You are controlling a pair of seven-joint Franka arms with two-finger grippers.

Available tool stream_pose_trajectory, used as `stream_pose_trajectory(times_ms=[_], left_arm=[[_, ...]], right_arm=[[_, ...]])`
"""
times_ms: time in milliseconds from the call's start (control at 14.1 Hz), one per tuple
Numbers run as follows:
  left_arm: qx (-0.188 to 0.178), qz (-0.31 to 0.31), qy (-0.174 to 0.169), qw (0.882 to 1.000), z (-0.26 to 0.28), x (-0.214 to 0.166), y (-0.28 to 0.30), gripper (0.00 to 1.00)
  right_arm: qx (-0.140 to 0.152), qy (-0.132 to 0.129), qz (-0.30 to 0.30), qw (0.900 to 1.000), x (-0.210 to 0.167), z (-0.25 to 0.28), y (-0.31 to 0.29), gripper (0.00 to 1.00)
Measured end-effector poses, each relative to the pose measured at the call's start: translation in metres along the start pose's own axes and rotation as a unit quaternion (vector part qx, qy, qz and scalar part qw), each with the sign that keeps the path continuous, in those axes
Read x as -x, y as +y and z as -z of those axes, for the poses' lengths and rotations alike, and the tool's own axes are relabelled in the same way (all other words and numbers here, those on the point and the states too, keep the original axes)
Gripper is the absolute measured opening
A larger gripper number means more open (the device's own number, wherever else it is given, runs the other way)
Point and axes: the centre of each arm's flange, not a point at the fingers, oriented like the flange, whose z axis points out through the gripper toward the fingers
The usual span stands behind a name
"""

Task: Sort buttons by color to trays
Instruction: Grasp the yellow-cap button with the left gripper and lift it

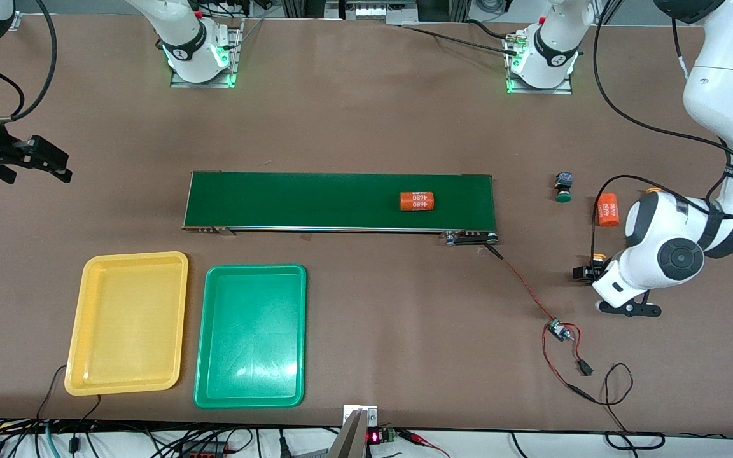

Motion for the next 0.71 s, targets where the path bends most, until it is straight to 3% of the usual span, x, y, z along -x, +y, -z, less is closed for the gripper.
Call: stream_pose_trajectory(times_ms=[71,142,354,496,638,709], left_arm=[[0.002,0.003,-0.003,1.000,-0.006,0.002,0.000,0.96],[0.004,0.008,-0.007,1.000,-0.012,0.005,0.002,0.89],[0.005,0.009,-0.014,1.000,-0.018,0.008,0.005,0.55],[0.005,0.007,-0.012,1.000,-0.011,0.006,0.009,0.38],[0.003,-0.002,-0.016,1.000,0.015,0.002,0.021,0.33],[0.003,-0.009,-0.021,1.000,0.033,0.000,0.032,0.33]], right_arm=[[0.000,0.000,0.000,1.000,0.000,0.000,0.000,1.00],[0.000,0.000,0.001,1.000,0.000,0.000,-0.002,1.00],[0.000,0.001,0.004,1.000,0.000,0.000,-0.004,1.00],[0.001,0.018,0.004,1.000,-0.005,0.000,-0.004,1.00],[0.004,0.044,0.004,0.999,-0.015,-0.002,-0.004,1.00],[0.006,0.044,0.002,0.999,-0.016,-0.004,-0.001,1.00]])
